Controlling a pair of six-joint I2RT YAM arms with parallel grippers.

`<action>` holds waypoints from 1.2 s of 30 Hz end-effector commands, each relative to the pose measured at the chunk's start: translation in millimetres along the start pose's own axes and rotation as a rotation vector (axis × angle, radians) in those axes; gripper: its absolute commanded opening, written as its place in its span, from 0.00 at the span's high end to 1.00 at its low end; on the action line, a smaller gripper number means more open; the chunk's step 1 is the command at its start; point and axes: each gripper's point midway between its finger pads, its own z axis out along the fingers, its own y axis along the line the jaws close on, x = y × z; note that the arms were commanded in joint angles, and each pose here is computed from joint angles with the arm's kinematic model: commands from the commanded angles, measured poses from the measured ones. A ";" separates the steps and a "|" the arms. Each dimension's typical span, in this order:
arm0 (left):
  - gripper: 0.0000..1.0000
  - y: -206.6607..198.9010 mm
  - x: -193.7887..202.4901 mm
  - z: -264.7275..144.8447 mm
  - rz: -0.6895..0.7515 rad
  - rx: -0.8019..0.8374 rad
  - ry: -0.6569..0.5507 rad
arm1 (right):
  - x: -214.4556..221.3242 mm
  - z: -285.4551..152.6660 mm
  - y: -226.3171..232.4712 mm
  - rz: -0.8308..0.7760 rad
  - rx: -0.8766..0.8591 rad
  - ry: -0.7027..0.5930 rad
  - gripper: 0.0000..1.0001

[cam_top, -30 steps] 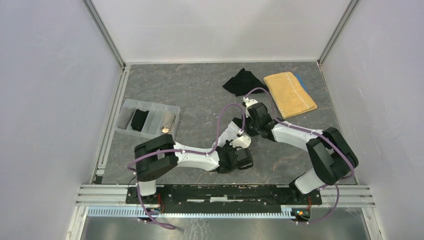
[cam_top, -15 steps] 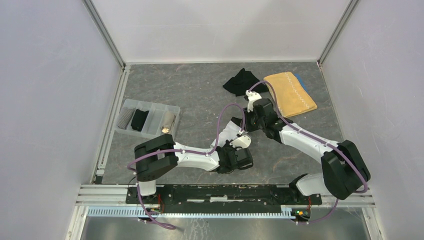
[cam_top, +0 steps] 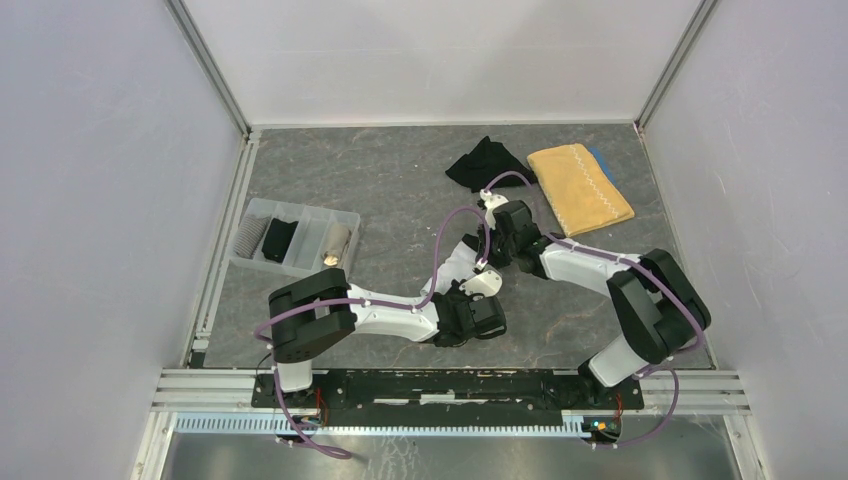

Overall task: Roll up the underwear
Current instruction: Fold the underwear at the center of the board.

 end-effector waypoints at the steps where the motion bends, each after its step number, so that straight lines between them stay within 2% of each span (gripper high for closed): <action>1: 0.98 -12.2 41.0 5.6 0.056 0.070 0.120 | 6.0 8.0 -20.9 -0.011 0.104 0.028 1.00; 7: 0.98 -9.9 32.9 1.1 0.038 0.062 0.112 | 23.8 13.0 -33.5 -0.019 0.151 0.074 1.00; 13: 0.87 -6.2 1.9 -24.8 -0.011 0.128 0.061 | 29.8 18.3 -35.5 -0.020 0.153 0.088 1.00; 18: 0.72 7.4 -31.7 -59.4 -0.080 0.193 -0.020 | 30.3 19.7 -34.8 -0.021 0.147 0.089 1.00; 23: 0.68 24.2 -67.2 -90.9 -0.167 0.244 -0.132 | 31.6 20.3 -34.8 -0.023 0.145 0.094 1.00; 26: 0.73 34.9 -82.1 -95.8 -0.228 0.252 -0.187 | 31.8 20.5 -33.7 -0.021 0.139 0.095 1.00; 32: 0.97 51.1 -79.1 -62.0 -0.351 0.259 -0.166 | 32.9 20.5 -33.4 -0.020 0.135 0.098 1.00; 36: 0.98 46.7 -79.5 -46.0 -0.379 0.302 -0.168 | 34.1 20.3 -33.9 -0.024 0.137 0.100 1.00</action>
